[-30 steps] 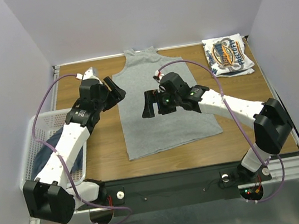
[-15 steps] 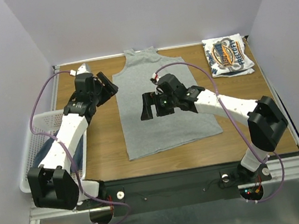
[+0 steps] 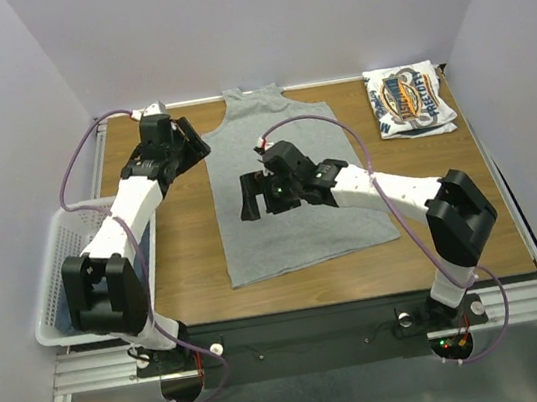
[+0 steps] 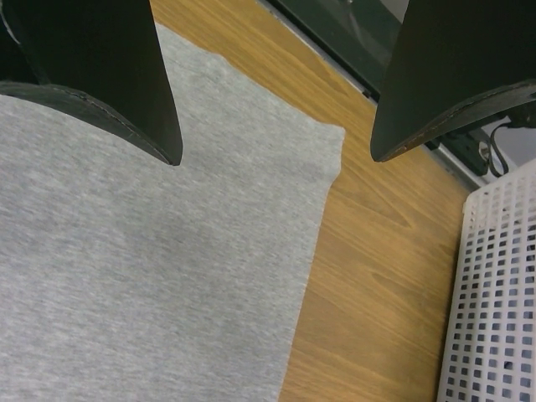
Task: Fold and stack the tank tops
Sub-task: Fold the tank top
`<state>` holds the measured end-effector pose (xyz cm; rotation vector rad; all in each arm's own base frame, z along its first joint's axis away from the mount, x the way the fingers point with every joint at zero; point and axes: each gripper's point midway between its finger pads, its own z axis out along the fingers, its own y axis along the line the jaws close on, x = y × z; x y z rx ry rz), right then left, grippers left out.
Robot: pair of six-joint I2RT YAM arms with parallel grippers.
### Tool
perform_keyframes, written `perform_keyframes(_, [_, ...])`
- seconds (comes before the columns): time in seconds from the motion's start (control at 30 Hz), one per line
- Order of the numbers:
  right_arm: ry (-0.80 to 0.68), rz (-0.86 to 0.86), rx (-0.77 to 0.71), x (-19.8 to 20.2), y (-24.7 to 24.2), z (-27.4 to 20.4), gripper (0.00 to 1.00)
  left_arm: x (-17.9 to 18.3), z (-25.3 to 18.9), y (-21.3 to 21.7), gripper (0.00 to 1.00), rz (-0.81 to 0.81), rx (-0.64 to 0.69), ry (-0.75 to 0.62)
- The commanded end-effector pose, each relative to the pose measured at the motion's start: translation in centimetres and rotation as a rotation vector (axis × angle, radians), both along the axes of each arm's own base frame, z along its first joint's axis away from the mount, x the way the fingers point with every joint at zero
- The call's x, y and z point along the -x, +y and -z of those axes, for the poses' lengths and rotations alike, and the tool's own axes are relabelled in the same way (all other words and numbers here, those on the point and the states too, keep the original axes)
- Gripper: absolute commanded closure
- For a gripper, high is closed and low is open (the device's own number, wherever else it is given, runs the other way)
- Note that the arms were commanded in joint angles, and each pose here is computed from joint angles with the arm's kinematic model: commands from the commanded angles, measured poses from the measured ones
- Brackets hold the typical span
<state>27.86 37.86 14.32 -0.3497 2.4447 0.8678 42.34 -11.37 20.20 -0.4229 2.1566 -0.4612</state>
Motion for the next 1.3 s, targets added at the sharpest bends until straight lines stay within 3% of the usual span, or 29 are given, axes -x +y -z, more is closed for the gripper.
perform_keyframes(0.0, [-0.095,0.038,-0.015,-1.2,2.5,-2.2,0.00,-2.5,-2.0,0.3,0.29,0.009,-0.033,-0.067])
perform_keyframes(0.27, [-0.135,0.050,0.098,0.7,6.1,0.1,0.02,-7.5,0.6,0.5,0.35,0.019,-0.041,-0.038])
perform_keyframes(0.57, [-0.146,0.082,0.174,3.8,9.1,2.9,0.20,-14.7,3.1,1.5,0.38,0.025,-0.127,-0.042])
perform_keyframes(0.87, [-0.155,0.056,0.243,7.9,10.8,5.7,0.38,-16.2,4.0,2.5,0.39,0.020,-0.113,-0.045])
perform_keyframes(1.03, [-0.154,0.050,0.294,9.3,11.1,7.4,0.58,-16.2,4.3,2.3,0.41,0.030,-0.102,-0.042])
perform_keyframes(1.27, [-0.154,0.070,0.336,9.7,10.2,8.2,0.61,-16.3,4.5,2.5,0.41,0.028,-0.092,-0.039])
